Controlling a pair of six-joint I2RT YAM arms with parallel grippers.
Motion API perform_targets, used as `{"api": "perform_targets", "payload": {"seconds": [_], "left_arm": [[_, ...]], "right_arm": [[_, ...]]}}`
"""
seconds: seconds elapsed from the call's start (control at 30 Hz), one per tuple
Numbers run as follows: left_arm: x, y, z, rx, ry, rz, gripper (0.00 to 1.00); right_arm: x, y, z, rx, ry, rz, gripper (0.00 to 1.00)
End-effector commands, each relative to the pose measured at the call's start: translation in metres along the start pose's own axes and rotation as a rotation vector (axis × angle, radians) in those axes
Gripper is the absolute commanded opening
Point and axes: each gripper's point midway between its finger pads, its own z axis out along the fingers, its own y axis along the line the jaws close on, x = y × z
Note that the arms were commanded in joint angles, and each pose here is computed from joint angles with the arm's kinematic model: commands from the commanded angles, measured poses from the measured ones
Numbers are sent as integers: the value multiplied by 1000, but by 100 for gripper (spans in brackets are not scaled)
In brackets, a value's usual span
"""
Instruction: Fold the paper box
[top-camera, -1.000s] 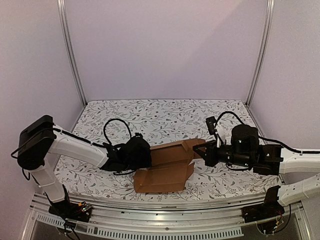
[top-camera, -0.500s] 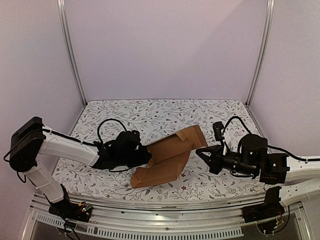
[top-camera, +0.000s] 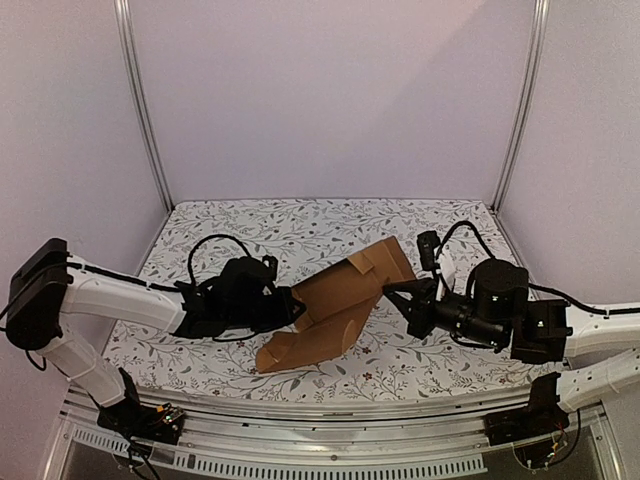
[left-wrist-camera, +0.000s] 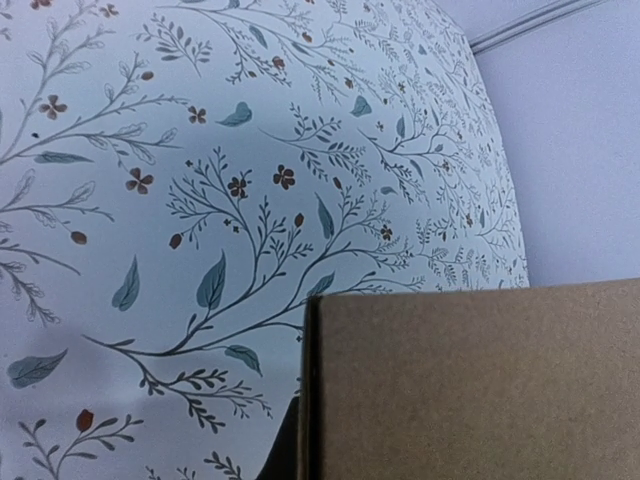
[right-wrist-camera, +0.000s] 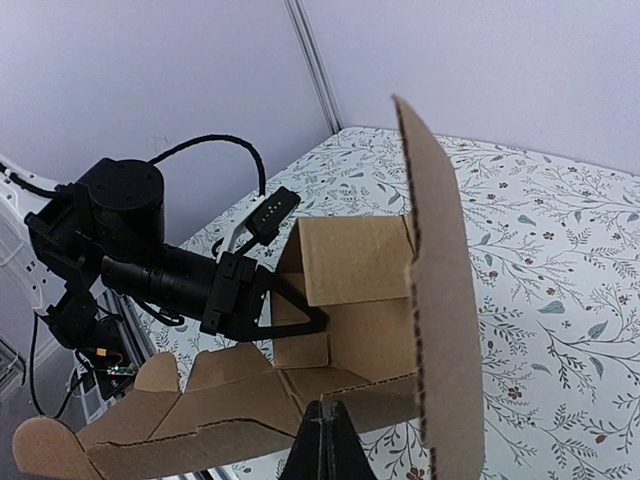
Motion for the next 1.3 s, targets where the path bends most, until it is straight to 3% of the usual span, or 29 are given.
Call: {"api": "perform_targets", "payload": {"seconds": [0.0,0.57,0.83,1.27], "left_arm": [[-2,-1,-4,27,6,4,0],[-8,-28,-12,125,7,51,0],[-23,-61,-23,270,-41,122,0],[-43,-39,-22,124,-139,223,0]], "right_arm": [[-20,7,5,9,-51,-17,0],[21,-5,35,78,64,-24,0],[42,-6,31,66,111,-15,0],[11,-11,-8,92,74,-50,0]]}}
